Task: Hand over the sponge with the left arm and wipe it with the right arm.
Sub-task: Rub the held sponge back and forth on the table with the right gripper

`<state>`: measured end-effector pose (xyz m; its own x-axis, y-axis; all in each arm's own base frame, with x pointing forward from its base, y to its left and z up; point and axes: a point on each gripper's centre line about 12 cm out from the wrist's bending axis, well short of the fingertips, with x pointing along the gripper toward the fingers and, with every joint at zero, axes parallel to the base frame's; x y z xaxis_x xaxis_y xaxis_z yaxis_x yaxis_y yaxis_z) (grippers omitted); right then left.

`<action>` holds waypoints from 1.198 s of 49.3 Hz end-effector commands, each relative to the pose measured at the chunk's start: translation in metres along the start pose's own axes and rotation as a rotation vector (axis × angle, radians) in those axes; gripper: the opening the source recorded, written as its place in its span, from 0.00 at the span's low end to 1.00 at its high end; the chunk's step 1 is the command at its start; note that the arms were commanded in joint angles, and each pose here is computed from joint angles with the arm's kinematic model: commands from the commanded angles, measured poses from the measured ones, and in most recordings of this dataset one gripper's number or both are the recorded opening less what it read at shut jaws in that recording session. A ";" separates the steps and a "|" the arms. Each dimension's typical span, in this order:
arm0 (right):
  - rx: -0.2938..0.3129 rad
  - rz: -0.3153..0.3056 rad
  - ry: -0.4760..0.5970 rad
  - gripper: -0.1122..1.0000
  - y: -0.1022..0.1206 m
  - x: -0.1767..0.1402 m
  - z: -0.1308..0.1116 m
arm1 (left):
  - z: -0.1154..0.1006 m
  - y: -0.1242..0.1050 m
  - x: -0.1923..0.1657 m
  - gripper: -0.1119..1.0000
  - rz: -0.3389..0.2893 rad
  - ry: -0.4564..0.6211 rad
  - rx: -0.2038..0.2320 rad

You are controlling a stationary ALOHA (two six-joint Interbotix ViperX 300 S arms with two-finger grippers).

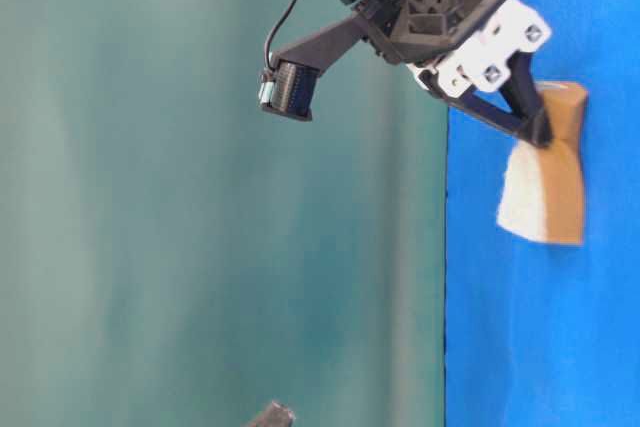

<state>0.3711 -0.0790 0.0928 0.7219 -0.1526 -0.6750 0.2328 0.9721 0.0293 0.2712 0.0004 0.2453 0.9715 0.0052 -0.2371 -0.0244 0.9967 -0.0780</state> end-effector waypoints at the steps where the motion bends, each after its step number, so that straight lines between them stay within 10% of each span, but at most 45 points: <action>1: -0.019 0.052 -0.008 0.24 0.028 -0.004 0.002 | 0.007 -0.001 0.001 0.85 -0.005 -0.026 0.002; 17: -0.065 0.212 0.007 0.24 0.111 -0.020 -0.002 | 0.007 -0.001 0.005 0.85 -0.003 -0.020 0.002; 28: -0.077 0.237 -0.004 0.24 0.122 -0.027 0.001 | 0.007 -0.001 0.005 0.85 -0.004 -0.020 0.004; 59: 0.065 -0.060 0.007 0.24 -0.033 -0.010 0.004 | 0.006 -0.001 0.005 0.85 -0.003 -0.018 0.005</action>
<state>0.3622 -0.0870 0.0943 0.6981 -0.1624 -0.6974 0.2734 0.9606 0.0499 0.2740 0.0004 0.2397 0.9673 0.0053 -0.2535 -0.0250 0.9969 -0.0745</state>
